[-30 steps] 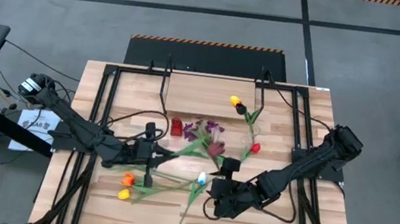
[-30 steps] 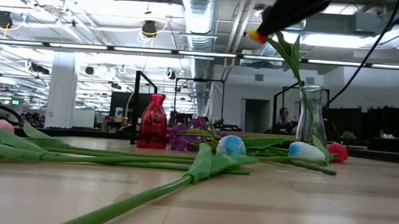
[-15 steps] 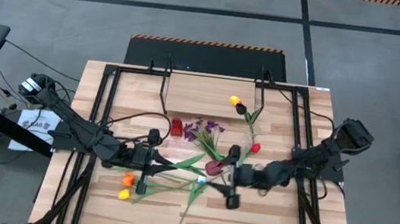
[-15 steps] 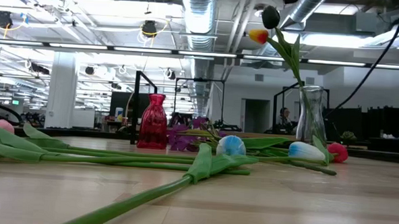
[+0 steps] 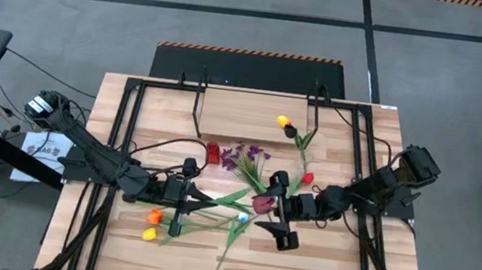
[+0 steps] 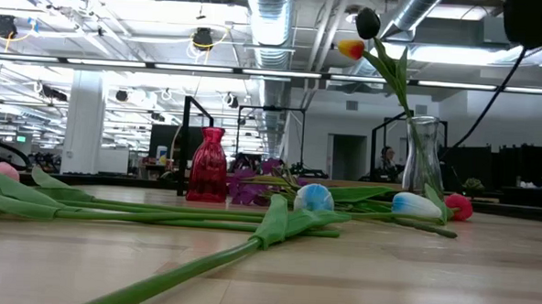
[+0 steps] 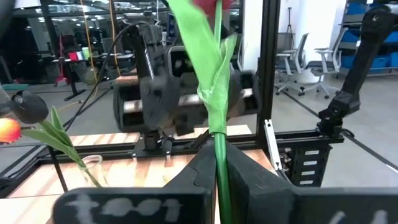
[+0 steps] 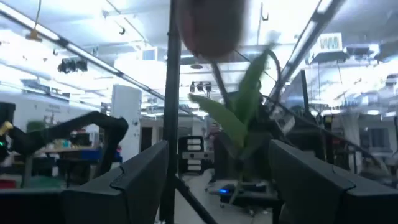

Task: Pick and place flowers into a vace then onto a shelf
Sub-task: Put the dark red flower into the transparent vase

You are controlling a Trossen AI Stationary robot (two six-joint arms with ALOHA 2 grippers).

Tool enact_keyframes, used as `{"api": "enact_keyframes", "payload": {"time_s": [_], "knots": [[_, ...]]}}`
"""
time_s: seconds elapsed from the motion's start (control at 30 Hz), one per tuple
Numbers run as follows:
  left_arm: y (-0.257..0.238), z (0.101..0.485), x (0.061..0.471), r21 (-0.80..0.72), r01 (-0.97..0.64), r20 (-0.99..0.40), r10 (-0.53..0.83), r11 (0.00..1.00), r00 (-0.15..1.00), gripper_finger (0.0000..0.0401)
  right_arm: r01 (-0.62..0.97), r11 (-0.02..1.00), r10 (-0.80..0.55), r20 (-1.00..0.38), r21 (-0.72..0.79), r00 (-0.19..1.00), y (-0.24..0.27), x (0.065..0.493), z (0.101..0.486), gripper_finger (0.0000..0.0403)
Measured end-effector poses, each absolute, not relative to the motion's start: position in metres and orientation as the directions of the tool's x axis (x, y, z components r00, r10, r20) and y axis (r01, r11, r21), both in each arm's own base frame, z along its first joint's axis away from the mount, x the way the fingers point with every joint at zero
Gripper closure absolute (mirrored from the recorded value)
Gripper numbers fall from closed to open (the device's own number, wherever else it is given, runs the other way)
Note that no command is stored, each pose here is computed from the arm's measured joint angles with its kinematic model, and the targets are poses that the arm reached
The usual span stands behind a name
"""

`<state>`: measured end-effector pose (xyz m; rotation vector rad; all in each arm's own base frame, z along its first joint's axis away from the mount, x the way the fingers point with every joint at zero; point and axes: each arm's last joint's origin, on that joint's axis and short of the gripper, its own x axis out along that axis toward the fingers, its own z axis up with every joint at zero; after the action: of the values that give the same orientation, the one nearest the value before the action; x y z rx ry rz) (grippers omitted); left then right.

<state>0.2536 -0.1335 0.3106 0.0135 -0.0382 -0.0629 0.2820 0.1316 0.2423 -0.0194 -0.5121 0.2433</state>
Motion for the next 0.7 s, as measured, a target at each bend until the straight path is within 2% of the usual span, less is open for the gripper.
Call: {"api": "enact_keyframes", "payload": {"time_s": [0.7], "knots": [[-0.135, 0.298, 0.266, 0.008, 0.037, 0.014, -0.037, 0.999, 0.999, 0.0401, -0.256, 0.956, 0.295, 0.472, -0.146, 0.831, 0.146, 0.304, 0.272, 0.0133]]}}
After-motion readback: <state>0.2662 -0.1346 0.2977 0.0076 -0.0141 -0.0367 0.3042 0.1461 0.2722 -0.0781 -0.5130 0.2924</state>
